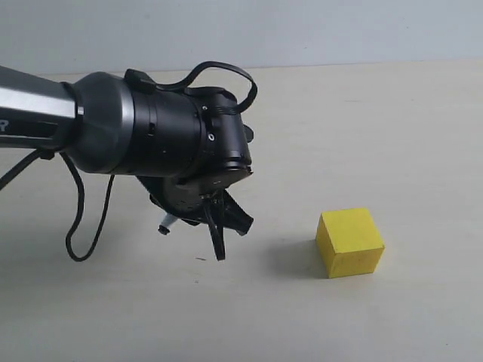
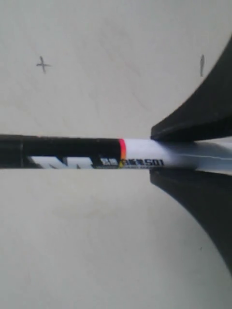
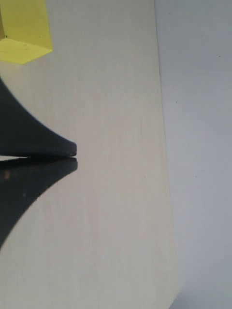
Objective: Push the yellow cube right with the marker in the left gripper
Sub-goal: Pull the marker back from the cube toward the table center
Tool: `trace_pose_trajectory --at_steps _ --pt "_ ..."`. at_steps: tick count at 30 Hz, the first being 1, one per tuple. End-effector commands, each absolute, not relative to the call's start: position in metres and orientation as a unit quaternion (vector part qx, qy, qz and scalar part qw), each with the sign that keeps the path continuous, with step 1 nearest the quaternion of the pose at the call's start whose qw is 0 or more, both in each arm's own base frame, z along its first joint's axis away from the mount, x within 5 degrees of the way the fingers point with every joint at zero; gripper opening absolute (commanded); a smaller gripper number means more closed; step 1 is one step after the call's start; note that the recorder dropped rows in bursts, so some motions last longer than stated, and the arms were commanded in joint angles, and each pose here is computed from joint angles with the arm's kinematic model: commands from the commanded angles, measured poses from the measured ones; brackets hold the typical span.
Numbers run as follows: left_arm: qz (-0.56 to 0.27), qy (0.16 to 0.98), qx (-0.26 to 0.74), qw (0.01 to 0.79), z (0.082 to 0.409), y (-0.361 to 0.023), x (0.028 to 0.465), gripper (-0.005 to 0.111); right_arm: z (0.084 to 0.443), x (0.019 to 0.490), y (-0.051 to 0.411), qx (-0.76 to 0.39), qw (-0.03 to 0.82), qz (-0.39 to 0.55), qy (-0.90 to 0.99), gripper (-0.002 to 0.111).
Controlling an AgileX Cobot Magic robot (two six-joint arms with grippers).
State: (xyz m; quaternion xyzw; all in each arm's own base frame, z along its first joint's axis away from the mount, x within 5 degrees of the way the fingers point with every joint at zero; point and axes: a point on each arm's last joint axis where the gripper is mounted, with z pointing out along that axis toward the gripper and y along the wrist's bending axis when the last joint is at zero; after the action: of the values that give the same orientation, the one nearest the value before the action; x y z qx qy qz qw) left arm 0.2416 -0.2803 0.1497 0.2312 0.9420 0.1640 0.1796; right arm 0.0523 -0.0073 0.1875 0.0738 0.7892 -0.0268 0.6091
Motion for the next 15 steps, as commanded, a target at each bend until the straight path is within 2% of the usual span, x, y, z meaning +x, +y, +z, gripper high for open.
trace_pose_trajectory --at_steps 1,4,6,12,15 --pt "0.161 0.940 0.260 0.152 0.157 -0.282 0.237 0.000 0.187 0.052 -0.007 0.072 0.611 -0.027 0.788 0.000" --pt "0.169 0.918 0.342 0.112 0.156 -0.281 0.232 0.000 0.187 0.052 -0.007 0.072 0.611 -0.027 0.788 0.000" --pt "0.174 0.912 0.361 0.091 0.155 -0.279 0.230 0.000 0.187 0.052 -0.007 0.072 0.611 -0.027 0.788 0.000" --pt "0.143 0.962 0.199 0.120 0.160 -0.278 0.239 0.000 0.187 0.052 -0.007 0.072 0.611 -0.027 0.788 0.000" --pt "0.111 0.972 0.168 0.124 0.166 -0.286 0.242 0.000 0.187 0.052 -0.007 0.072 0.611 -0.027 0.788 0.000"
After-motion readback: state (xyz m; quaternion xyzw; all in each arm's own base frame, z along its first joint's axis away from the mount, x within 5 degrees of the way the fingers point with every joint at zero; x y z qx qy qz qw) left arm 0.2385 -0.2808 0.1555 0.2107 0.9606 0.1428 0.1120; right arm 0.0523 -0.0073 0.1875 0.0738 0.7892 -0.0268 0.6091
